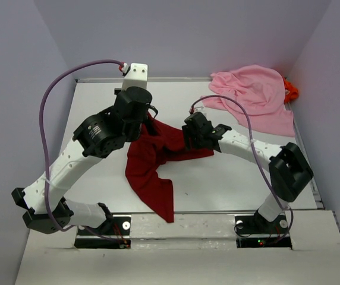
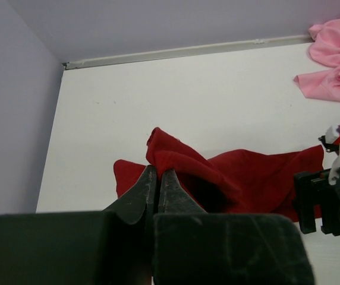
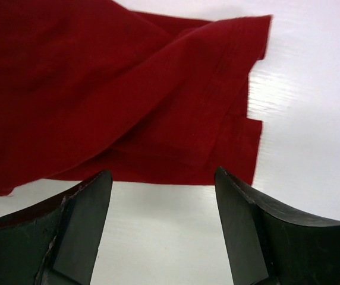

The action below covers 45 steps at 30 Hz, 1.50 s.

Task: Fold and stack the t-shirts
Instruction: Flatten the tshirt out

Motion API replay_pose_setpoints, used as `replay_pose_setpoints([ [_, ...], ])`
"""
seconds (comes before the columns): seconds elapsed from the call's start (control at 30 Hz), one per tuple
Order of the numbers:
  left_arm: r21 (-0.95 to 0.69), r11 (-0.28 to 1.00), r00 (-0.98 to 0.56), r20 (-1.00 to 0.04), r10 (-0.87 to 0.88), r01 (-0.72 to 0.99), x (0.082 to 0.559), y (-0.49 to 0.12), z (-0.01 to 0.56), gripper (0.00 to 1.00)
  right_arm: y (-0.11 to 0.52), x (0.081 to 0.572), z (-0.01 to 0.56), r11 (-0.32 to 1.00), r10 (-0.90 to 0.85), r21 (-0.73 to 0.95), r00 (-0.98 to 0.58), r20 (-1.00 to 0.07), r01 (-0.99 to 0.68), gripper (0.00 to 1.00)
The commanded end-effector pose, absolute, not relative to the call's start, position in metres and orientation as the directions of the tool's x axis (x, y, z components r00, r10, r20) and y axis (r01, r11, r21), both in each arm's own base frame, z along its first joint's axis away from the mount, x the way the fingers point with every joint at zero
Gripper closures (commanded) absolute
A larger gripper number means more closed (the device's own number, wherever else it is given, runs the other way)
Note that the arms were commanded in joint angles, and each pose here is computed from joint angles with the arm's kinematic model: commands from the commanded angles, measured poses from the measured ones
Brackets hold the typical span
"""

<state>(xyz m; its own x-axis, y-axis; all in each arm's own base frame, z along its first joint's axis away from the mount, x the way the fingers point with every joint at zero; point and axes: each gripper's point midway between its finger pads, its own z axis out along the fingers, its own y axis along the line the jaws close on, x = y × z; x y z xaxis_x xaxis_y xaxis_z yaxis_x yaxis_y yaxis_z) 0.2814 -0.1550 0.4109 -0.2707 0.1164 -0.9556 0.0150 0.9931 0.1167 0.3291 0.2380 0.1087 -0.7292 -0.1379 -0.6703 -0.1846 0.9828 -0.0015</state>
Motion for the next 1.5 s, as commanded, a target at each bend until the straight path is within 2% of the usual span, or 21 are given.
replay_pose_setpoints([
  [0.0,0.049,0.999,-0.206,-0.978,0.046,-0.011,0.281,-0.148,0.440,1.00,0.252,0.334,0.083,0.982,-0.127,0.027,-0.749,-0.651,-0.190,0.25],
  [0.17,0.044,0.999,-0.201,-0.979,0.041,-0.012,0.279,-0.145,0.445,1.00,0.256,0.339,0.061,0.984,-0.131,0.010,-0.765,-0.631,-0.177,0.26],
  [0.43,0.030,1.000,-0.197,-0.980,0.029,-0.003,0.275,-0.143,0.448,1.00,0.254,0.342,0.056,0.986,-0.135,-0.008,-0.764,-0.631,-0.168,0.28],
  [0.6,0.023,1.000,-0.194,-0.981,0.023,0.000,0.272,-0.139,0.449,1.00,0.257,0.340,0.053,0.986,-0.121,0.013,-0.765,-0.633,-0.167,0.58],
  [0.7,0.023,1.000,-0.191,-0.981,0.023,-0.002,0.271,-0.137,0.451,1.00,0.258,0.339,0.050,0.986,-0.120,0.019,-0.771,-0.625,-0.169,0.61],
  [0.73,0.022,1.000,-0.190,-0.981,0.022,0.000,0.271,-0.137,0.451,1.00,0.258,0.339,0.049,0.985,-0.121,0.019,-0.772,-0.624,-0.169,0.60],
  [0.77,0.021,1.000,-0.189,-0.982,0.020,0.001,0.270,-0.136,0.453,1.00,0.259,0.338,0.045,0.984,-0.127,0.021,-0.778,-0.615,-0.177,0.49],
  [0.83,0.017,1.000,-0.187,-0.982,0.017,0.003,0.270,-0.137,0.455,1.00,0.257,0.339,0.043,0.985,-0.122,0.021,-0.784,-0.608,-0.169,0.32],
  [0.9,0.014,1.000,-0.185,-0.983,0.015,0.006,0.269,-0.137,0.457,1.00,0.254,0.338,0.037,0.987,-0.122,0.011,-0.790,-0.601,-0.160,0.25],
  [1.07,0.009,1.000,-0.182,-0.983,0.010,0.008,0.269,-0.136,0.459,1.00,0.252,0.337,0.028,0.987,-0.137,-0.007,-0.800,-0.584,-0.163,0.25],
  [1.13,0.005,1.000,-0.180,-0.984,0.006,0.009,0.268,-0.136,0.460,1.00,0.251,0.336,0.023,0.987,-0.138,-0.011,-0.806,-0.576,-0.161,0.31],
  [1.17,0.004,1.000,-0.180,-0.984,0.006,0.011,0.269,-0.137,0.459,1.00,0.248,0.338,0.022,0.988,-0.132,-0.012,-0.809,-0.574,-0.153,0.43],
  [1.23,0.006,1.000,-0.183,-0.983,0.009,0.015,0.269,-0.138,0.458,1.00,0.248,0.337,0.021,0.988,-0.131,-0.013,-0.810,-0.571,-0.151,0.55],
  [1.27,0.010,1.000,-0.184,-0.983,0.013,0.014,0.269,-0.138,0.457,1.00,0.248,0.337,0.020,0.989,-0.130,-0.013,-0.811,-0.570,-0.150,0.66],
  [1.37,0.019,1.000,-0.189,-0.982,0.022,0.015,0.270,-0.139,0.454,1.00,0.248,0.338,0.023,0.988,-0.131,-0.010,-0.807,-0.576,-0.153,0.89],
  [1.47,0.023,1.000,-0.192,-0.981,0.025,0.016,0.271,-0.140,0.452,1.00,0.248,0.339,0.029,0.988,-0.131,-0.010,-0.799,-0.587,-0.155,0.95],
])
